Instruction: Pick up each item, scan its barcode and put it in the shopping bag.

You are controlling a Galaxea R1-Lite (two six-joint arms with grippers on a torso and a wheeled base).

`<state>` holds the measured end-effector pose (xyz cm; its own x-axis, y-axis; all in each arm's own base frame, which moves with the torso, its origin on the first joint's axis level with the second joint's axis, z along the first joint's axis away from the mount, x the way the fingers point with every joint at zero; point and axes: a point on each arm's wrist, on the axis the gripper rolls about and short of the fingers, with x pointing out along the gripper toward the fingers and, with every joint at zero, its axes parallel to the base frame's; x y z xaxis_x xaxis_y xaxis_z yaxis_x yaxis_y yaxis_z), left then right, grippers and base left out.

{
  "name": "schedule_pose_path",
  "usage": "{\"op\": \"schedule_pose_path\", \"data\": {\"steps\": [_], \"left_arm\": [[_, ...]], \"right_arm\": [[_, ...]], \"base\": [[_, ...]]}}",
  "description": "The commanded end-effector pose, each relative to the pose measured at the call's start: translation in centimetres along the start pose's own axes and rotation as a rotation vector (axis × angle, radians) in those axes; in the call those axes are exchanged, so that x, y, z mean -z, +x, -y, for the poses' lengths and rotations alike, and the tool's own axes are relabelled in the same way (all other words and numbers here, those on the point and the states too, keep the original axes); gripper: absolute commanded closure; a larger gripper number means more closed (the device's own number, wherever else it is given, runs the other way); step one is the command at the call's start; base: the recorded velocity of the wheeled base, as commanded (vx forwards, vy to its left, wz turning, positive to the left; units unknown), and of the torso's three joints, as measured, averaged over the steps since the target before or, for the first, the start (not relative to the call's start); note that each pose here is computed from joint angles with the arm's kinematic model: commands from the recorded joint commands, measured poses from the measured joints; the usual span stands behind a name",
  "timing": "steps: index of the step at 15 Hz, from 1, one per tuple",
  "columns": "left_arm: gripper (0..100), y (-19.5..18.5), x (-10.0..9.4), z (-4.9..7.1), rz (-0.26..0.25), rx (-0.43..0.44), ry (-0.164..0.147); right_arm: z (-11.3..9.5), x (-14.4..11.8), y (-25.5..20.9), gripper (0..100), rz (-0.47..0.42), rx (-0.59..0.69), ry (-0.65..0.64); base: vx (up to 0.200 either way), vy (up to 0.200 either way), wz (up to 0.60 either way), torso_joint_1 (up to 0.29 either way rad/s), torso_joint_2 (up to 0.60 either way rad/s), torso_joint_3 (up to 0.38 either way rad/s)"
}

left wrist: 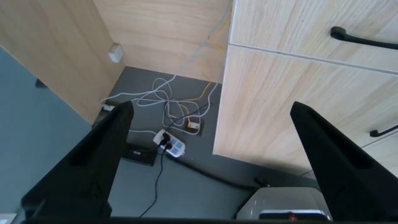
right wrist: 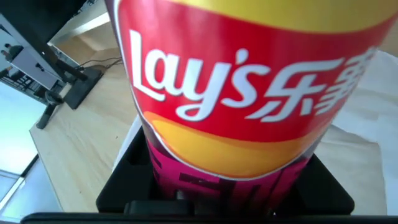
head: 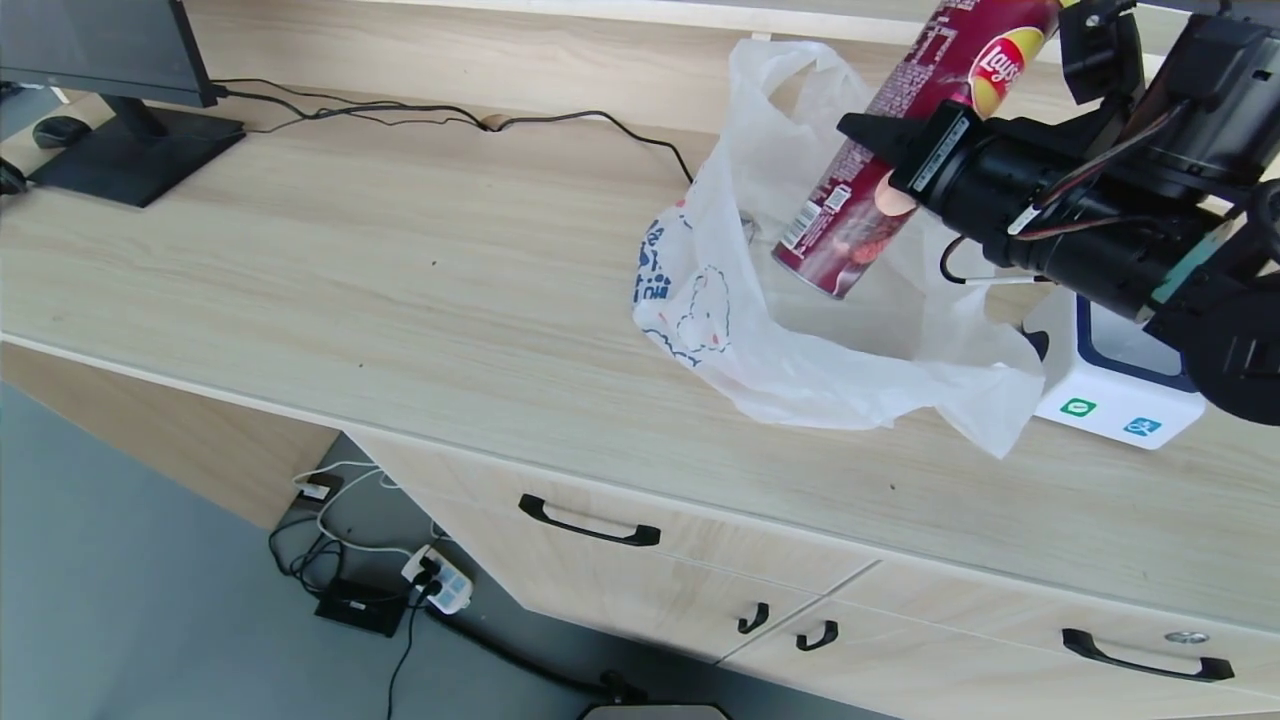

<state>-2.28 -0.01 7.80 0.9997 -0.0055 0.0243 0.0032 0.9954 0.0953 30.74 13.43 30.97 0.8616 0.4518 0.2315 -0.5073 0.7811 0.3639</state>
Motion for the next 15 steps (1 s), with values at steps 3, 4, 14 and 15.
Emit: {"op": "schedule_pose_path", "data": {"steps": [3, 4, 14, 15], "left_arm": [[0, 0.0, 0.0, 0.0, -0.001, 0.001, 0.0], [0, 0.0, 0.0, 0.0, -0.001, 0.001, 0.001], [0, 0.0, 0.0, 0.0, 0.0, 0.002, 0.003], [0, 0.0, 0.0, 0.0, 0.002, 0.0, 0.007]], "right_arm": [[-0.7, 1.5, 0.8, 100, -0.05, -0.046, 0.065], [-0.6, 1.6, 1.0, 100, -0.05, -0.05, 0.056], [-2.2, 0.7, 2.0, 100, 0.01, -0.015, 0.059], [-1.9, 0.8, 2.0, 100, 0.031, 0.061, 0.08]], "base": [[0.0, 0.0, 0.0, 0.0, 0.0, 0.0], [0.0, 0.0, 0.0, 0.0, 0.0, 0.0], [0.0, 0.0, 0.0, 0.0, 0.0, 0.0], [0.0, 0.0, 0.0, 0.0, 0.0, 0.0]]}}
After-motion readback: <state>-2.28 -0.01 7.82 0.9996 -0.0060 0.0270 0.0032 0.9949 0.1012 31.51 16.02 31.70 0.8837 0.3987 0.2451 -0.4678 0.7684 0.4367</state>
